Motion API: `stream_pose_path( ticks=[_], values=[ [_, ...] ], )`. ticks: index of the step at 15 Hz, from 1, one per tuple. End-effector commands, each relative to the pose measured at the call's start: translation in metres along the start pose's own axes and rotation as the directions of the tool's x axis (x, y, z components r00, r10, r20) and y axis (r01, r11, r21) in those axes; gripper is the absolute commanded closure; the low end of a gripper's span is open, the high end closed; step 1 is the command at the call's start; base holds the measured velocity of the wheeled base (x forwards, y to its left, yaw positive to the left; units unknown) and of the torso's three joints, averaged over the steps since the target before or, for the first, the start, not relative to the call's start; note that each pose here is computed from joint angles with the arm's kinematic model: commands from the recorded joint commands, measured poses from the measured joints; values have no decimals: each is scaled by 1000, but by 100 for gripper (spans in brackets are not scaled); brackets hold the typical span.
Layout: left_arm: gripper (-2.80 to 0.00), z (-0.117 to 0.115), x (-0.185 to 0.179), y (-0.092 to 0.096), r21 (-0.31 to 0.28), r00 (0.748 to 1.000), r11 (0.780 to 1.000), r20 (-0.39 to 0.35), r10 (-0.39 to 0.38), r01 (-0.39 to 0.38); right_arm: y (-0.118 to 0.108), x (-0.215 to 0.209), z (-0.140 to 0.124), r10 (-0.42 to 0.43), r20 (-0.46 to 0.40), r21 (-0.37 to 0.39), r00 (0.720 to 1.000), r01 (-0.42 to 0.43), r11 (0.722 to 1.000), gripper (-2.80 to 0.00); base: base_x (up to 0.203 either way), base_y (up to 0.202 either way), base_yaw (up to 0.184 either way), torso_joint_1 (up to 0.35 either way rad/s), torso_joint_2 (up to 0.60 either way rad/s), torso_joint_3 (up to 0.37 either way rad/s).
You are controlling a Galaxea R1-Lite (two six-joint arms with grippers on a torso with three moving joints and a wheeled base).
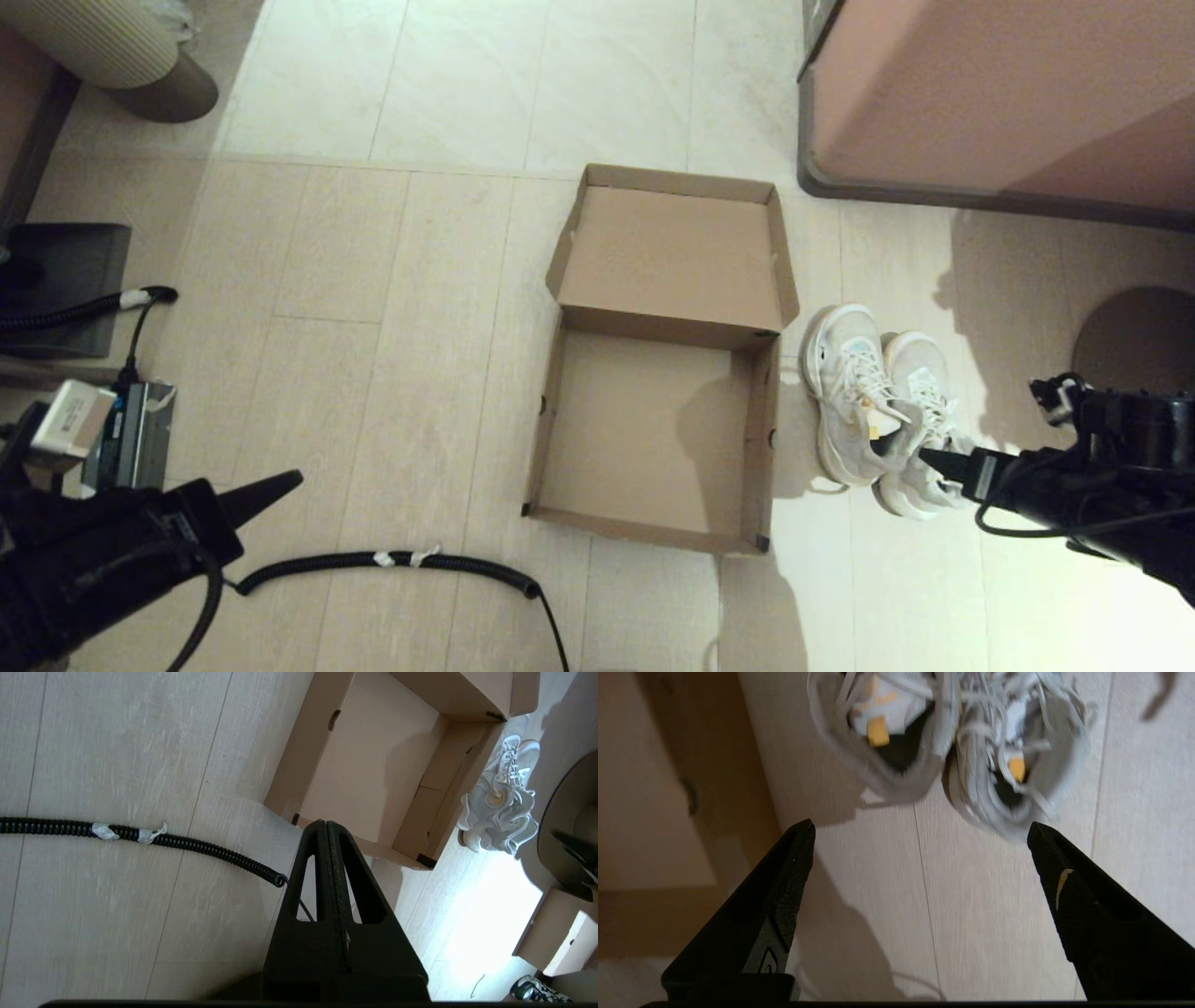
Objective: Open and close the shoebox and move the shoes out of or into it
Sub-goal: Put the shoes into the shoe box
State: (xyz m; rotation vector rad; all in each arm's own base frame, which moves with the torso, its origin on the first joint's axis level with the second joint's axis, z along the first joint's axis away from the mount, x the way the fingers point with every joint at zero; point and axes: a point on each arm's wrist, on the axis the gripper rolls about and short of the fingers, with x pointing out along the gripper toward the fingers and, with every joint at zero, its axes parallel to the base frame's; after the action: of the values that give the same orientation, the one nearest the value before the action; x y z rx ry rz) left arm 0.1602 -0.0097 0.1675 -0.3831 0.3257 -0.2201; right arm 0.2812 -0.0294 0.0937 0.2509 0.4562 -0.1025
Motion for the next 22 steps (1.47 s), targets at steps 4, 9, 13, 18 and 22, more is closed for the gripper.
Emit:
stream_pose_path(
  ticks=[4,9,13,18,22],
  values=[
    [0,-11,-7,3,-3,1000,1000,-8,28,-28,-7,79,-12,-7,-43,-1,999,7,1000,-280,0,0,0,0,0,0],
    [0,-66,-53,11,72,990,988,4,138,-138,-28,95,-17,-58,-55,15,997,59,998,-280,0,0,0,0,0,0],
    [0,-80,-72,13,88,979,975,17,205,-206,-37,104,-20,-74,-60,24,995,75,997,-280,0,0,0,0,0,0],
    [0,-99,-97,15,109,974,968,68,218,-224,-42,129,-26,-74,-60,29,995,76,997,-280,0,0,0,0,0,0],
    [0,-122,-122,19,131,969,962,106,225,-238,-42,142,-20,-67,-25,30,997,68,997,0,0,0,0,0,0,0]
  ],
)
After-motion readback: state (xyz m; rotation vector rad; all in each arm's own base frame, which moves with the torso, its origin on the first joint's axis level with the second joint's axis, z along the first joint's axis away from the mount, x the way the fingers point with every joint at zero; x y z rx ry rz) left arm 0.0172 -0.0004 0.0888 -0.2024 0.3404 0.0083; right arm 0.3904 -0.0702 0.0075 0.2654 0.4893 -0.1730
